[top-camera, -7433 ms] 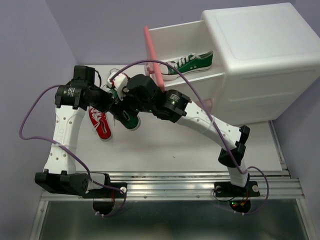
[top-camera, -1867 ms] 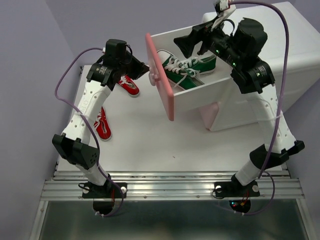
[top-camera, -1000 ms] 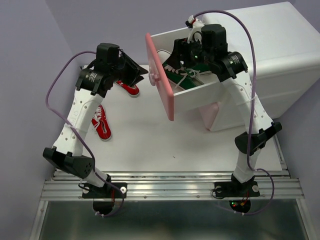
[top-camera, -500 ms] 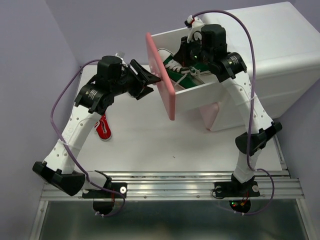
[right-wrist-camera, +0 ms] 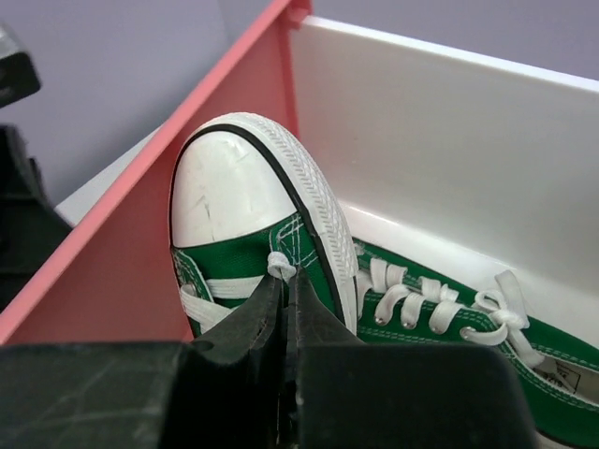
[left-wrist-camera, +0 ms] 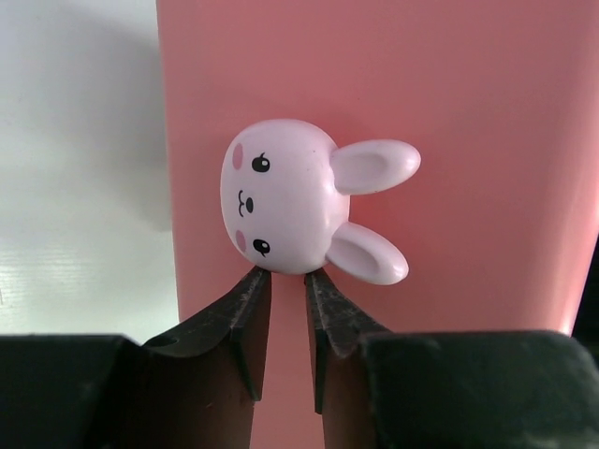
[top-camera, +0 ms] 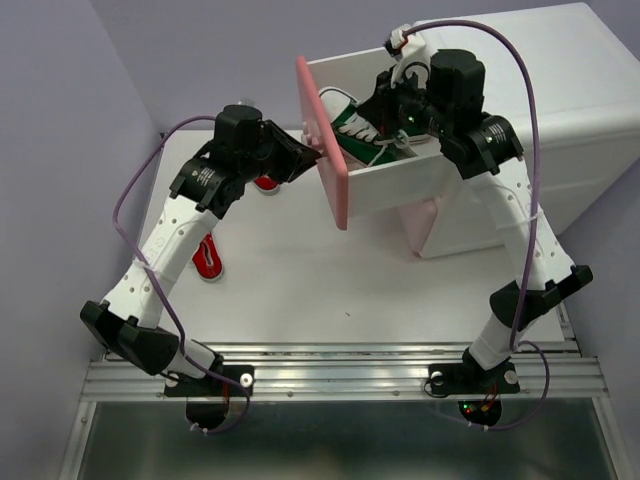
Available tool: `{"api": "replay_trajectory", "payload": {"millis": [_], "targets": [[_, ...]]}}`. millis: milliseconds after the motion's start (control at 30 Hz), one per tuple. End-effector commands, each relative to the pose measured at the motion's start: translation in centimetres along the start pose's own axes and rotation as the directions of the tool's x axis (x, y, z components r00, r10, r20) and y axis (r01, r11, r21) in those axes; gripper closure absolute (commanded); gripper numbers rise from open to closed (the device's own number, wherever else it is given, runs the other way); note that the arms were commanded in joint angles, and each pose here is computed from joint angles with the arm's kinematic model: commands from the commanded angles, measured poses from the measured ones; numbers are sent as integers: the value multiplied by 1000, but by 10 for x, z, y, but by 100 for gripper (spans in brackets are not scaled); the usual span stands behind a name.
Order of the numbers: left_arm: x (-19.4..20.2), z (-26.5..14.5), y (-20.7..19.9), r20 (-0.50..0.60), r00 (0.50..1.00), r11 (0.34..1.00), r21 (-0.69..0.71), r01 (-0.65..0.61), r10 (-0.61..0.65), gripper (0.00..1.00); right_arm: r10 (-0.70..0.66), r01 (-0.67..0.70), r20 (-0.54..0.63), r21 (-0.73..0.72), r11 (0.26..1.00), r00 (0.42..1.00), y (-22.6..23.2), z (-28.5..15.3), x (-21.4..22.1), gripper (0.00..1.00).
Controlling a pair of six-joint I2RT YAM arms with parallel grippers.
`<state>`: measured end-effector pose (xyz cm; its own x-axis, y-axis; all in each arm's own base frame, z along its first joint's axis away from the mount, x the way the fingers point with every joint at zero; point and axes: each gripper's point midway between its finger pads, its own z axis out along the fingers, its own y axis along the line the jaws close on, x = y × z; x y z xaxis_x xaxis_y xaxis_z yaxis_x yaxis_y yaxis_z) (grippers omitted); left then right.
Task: Place and organize the shoes in the shoe cabinet
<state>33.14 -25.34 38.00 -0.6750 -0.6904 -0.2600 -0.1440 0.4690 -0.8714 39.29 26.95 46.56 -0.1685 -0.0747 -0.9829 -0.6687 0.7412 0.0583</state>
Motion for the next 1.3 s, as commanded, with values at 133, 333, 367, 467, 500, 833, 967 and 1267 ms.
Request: {"api": "replay_trajectory", "payload": {"millis": [133, 333, 367, 467, 500, 833, 967, 1267], "targets": [[-67, 27, -20, 194, 981, 999, 31, 10, -16, 72, -138, 165, 154, -185, 969, 978, 45, -59, -38, 99], [-96, 38, -47, 263, 964, 995, 77, -64, 42, 72, -207, 213, 46, -208, 955, 977, 41, -52, -10, 99], [-101, 48, -44, 267, 961, 995, 60, -82, 64, 72, -244, 246, 36, -171, 954, 969, 32, -49, -7, 99], [-111, 50, -55, 281, 955, 991, 68, -112, 88, 72, -309, 308, 7, -99, 946, 951, 10, -35, -3, 100], [-114, 49, -56, 285, 953, 990, 65, -122, 99, 72, -357, 357, 20, -96, 929, 934, 8, -33, -9, 99], [-129, 40, -49, 294, 944, 982, 68, -176, 149, 72, -303, 280, 12, -415, 866, 953, 36, 3, 31, 99], [-135, 31, -54, 309, 930, 968, 83, -236, 200, 71, -330, 282, -43, -422, 861, 943, 26, 9, 52, 99], [-129, 26, -42, 301, 920, 956, 67, -284, 252, 68, -465, 363, -264, -355, 861, 845, -11, -12, 108, 92]]}}
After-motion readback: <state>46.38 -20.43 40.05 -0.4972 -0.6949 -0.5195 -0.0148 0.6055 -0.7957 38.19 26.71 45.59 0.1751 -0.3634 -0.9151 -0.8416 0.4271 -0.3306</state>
